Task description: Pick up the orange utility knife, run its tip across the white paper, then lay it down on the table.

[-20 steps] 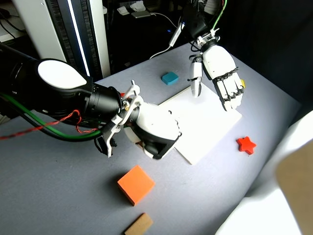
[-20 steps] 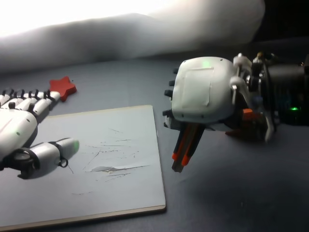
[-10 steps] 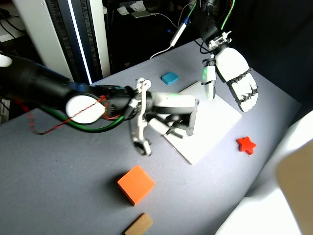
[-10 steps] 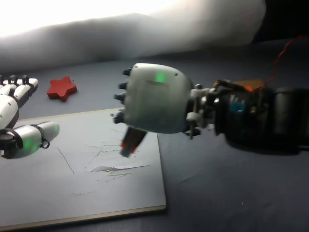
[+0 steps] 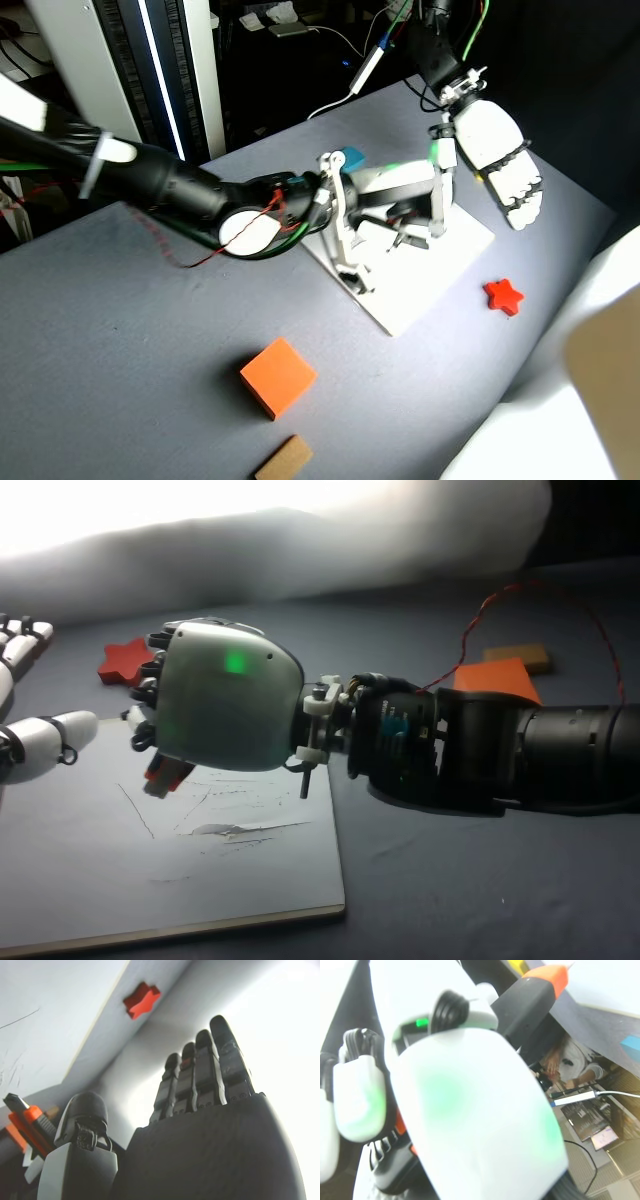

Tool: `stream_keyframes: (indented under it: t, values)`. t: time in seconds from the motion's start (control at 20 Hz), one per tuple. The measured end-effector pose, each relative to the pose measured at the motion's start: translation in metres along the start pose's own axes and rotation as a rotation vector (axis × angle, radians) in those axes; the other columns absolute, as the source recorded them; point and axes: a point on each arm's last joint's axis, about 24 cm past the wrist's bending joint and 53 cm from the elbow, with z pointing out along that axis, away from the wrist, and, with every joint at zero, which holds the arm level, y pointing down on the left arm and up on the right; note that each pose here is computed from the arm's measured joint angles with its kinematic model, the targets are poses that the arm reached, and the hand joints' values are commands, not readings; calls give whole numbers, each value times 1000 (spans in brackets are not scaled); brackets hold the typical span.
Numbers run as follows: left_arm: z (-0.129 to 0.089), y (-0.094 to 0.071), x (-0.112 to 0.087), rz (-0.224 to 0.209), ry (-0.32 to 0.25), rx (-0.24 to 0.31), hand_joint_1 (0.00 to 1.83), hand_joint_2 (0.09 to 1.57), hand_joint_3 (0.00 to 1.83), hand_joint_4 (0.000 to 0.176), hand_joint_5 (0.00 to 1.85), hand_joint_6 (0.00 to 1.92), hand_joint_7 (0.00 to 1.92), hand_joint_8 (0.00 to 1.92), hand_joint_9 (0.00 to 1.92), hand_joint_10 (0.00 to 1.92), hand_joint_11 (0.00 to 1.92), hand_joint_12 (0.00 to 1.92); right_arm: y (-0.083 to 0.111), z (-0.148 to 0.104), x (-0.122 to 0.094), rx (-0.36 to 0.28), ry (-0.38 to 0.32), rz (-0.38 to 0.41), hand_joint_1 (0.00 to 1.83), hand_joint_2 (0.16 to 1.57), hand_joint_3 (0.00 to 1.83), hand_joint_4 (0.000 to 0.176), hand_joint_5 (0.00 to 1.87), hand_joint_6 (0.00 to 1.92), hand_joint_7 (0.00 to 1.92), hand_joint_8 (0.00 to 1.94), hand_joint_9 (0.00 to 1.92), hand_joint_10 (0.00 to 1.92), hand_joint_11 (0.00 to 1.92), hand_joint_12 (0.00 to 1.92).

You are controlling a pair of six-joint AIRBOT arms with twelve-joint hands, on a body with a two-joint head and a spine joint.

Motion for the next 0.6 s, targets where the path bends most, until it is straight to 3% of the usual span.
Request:
stream_keyframes:
  t: [0.2, 0.35, 0.6]
  values:
    - [2, 2, 3, 5, 9, -2, 0, 1319, 0, 0, 1, 0, 11, 0, 59, 0, 0, 339, 7, 7, -2, -5, -16, -6, 1500, 1203, 63, 176, 1338, 1921, 1496, 1941, 1635, 1921, 1709, 1921]
    - [2, 5, 5, 2, 17, -18, 0, 1326, 1, 0, 4, 1, 18, 2, 65, 4, 0, 352, 28, 13, -3, -59, -38, -30, 1508, 1209, 69, 176, 1332, 1921, 1507, 1941, 1623, 1921, 1699, 1921]
    - [8, 21, -5, 21, -3, -48, 0, 1316, 0, 0, 25, 5, 60, 5, 103, 9, 0, 506, 42, 7, 14, -108, -29, -61, 1528, 1195, 71, 176, 1366, 1921, 1524, 1941, 1629, 1921, 1694, 1921]
